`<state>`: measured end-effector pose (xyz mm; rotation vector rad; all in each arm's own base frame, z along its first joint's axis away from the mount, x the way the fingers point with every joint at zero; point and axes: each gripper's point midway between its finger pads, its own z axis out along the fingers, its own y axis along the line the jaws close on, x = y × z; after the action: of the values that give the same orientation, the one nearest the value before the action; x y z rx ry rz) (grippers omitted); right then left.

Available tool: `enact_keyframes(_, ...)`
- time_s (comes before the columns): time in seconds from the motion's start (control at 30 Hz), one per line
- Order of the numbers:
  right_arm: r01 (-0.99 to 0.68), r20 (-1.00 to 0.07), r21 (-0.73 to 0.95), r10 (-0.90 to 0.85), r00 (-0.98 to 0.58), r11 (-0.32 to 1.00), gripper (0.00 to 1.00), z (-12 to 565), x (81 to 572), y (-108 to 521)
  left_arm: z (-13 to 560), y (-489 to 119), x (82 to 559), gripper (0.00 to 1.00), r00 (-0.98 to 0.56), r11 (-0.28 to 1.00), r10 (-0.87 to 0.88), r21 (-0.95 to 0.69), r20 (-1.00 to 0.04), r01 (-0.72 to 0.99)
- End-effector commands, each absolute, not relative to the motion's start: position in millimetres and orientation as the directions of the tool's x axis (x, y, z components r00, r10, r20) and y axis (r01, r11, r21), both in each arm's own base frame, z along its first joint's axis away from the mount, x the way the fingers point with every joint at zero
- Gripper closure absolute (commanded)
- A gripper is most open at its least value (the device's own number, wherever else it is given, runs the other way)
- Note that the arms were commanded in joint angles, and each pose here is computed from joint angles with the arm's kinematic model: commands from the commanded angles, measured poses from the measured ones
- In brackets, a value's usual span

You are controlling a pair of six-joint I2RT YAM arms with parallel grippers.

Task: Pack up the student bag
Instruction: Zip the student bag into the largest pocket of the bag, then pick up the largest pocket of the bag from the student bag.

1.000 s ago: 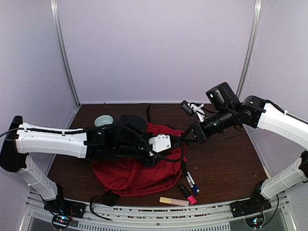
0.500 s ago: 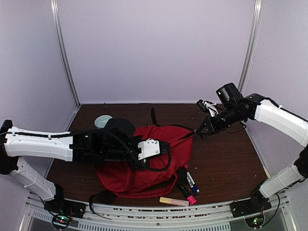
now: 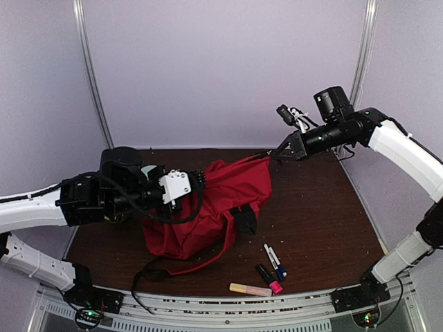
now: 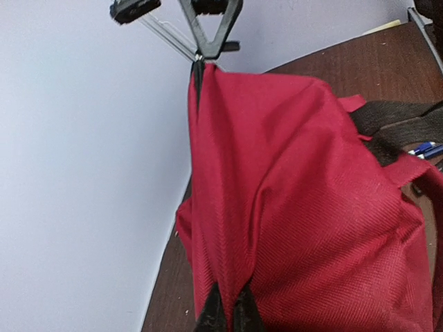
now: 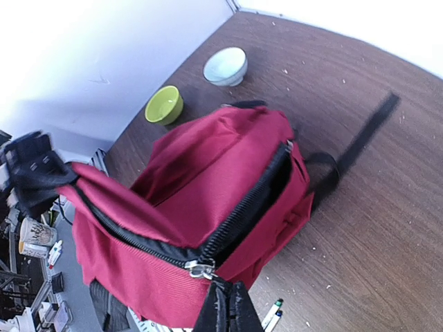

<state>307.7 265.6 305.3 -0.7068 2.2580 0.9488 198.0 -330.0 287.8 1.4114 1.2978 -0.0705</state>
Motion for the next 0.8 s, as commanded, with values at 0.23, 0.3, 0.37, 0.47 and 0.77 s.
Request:
enact_keyframes(0.23, -0.710, -0.762, 0.450, -0.183, -0.622, 0.541, 1.00, 310.4, 237.9, 286.5, 223.1, -276.6, 185.7, 0.32, 0.237, 0.161, 0.740, 0.507, -0.629, 0.847)
enact_keyframes(0.3, -0.728, -0.756, 0.458, -0.208, -0.621, 0.510, 1.00, 305.6, 224.1, 297.9, 238.4, -290.8, 171.9, 0.25, 0.228, 0.155, 0.671, 0.434, -0.706, 0.888)
enact_keyframes(0.37, -0.737, -0.753, 0.457, -0.224, -0.618, 0.497, 1.00, 303.3, 217.5, 304.9, 258.0, -314.0, 157.9, 0.26, 0.247, 0.123, 0.602, 0.393, -0.760, 0.911)
enact_keyframes(0.47, -0.741, -0.750, 0.464, -0.230, -0.620, 0.485, 1.00, 301.5, 213.8, 310.9, 280.3, -356.0, 138.5, 0.31, 0.283, 0.036, 0.513, 0.349, -0.810, 0.936)
enact_keyframes(0.77, -0.731, -0.748, 0.443, -0.236, -0.621, 0.520, 1.00, 296.2, 217.1, 306.9, 322.9, -446.2, 146.7, 0.28, 0.301, 0.034, 0.361, 0.335, -0.883, 0.942)
